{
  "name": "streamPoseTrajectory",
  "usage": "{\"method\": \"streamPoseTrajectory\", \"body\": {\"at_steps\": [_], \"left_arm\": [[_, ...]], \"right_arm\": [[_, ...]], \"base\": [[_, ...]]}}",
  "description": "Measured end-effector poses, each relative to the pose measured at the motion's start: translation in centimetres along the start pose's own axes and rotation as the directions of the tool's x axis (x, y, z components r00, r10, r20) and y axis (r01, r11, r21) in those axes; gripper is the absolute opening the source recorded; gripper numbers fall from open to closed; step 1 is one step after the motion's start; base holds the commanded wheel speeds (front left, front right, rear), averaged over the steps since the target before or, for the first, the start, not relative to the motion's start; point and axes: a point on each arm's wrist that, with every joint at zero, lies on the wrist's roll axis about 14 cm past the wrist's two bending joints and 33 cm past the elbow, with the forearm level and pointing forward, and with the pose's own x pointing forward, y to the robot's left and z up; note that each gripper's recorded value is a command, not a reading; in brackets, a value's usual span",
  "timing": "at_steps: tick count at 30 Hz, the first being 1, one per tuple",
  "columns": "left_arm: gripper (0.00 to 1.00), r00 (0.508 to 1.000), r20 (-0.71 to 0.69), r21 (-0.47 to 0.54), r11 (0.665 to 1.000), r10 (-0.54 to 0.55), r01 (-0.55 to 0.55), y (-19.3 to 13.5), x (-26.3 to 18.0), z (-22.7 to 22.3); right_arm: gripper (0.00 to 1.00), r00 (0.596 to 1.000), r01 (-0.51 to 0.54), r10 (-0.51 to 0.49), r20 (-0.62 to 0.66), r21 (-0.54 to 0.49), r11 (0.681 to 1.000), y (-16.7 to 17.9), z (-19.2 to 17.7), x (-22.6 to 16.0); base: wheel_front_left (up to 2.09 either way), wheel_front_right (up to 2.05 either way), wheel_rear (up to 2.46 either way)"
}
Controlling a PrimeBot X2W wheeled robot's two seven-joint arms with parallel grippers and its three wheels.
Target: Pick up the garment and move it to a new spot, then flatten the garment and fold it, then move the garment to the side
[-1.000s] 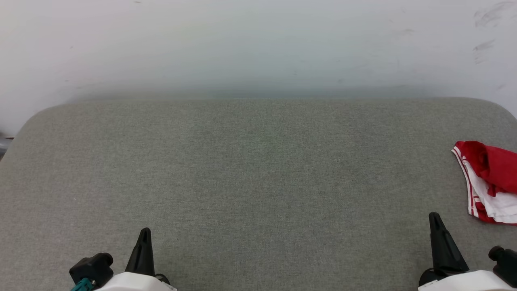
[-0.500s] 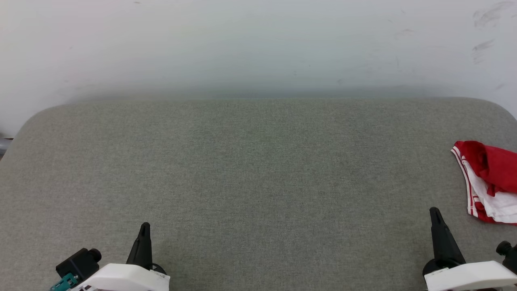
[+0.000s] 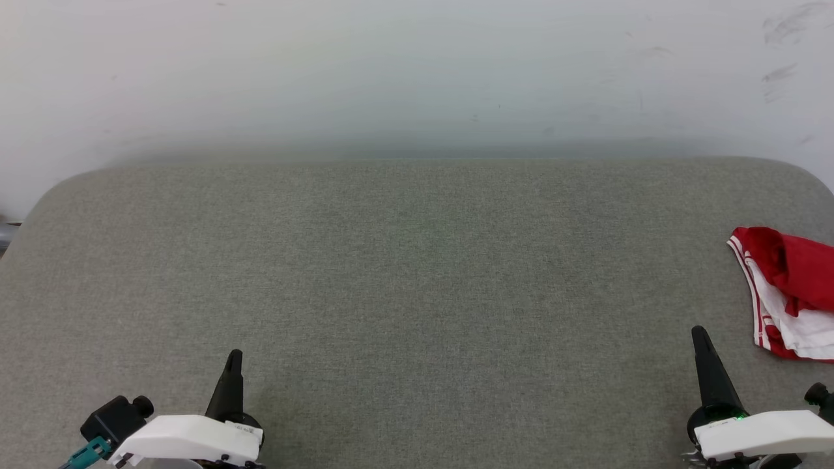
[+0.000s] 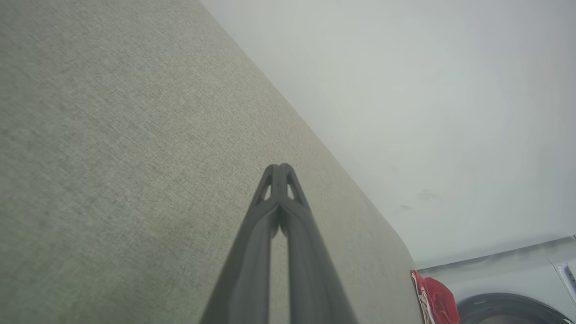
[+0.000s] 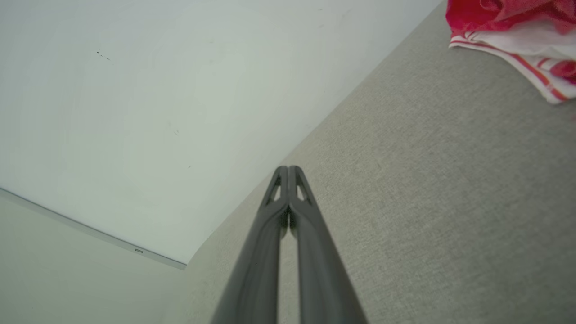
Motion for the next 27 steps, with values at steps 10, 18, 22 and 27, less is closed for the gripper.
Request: {"method": "streamPoseTrajectory", "body": {"at_steps": [10,18,22,27], "left_arm": [[0.0,1.0,-0.009,-0.122,0.992,-0.014,0.013,-0.3,0.4,0.2],[0.0,1.0,-0.008,-0.212,0.977,-0.026,0.024,-0.6,0.7,0.4],[0.0,1.0,-0.009,-0.254,0.967,-0.03,0.027,-0.7,0.8,0.5],[0.0,0.999,-0.008,-0.304,0.952,-0.045,0.041,-1.0,1.1,0.7]], "right_arm": [[0.0,1.0,0.005,-0.005,-0.007,0.118,0.993,0.0,0.0,0.4],[0.0,1.0,0.004,-0.002,-0.012,0.203,0.979,0.2,0.1,0.8],[0.0,1.0,0.009,-0.005,-0.018,0.245,0.97,0.1,0.0,0.8],[0.0,1.0,0.008,-0.003,-0.019,0.292,0.956,0.1,0.1,1.0]], "base": [[0.0,0.0,0.0],[0.0,0.0,0.0],[0.0,0.0,0.0],[0.0,0.0,0.0]]}}
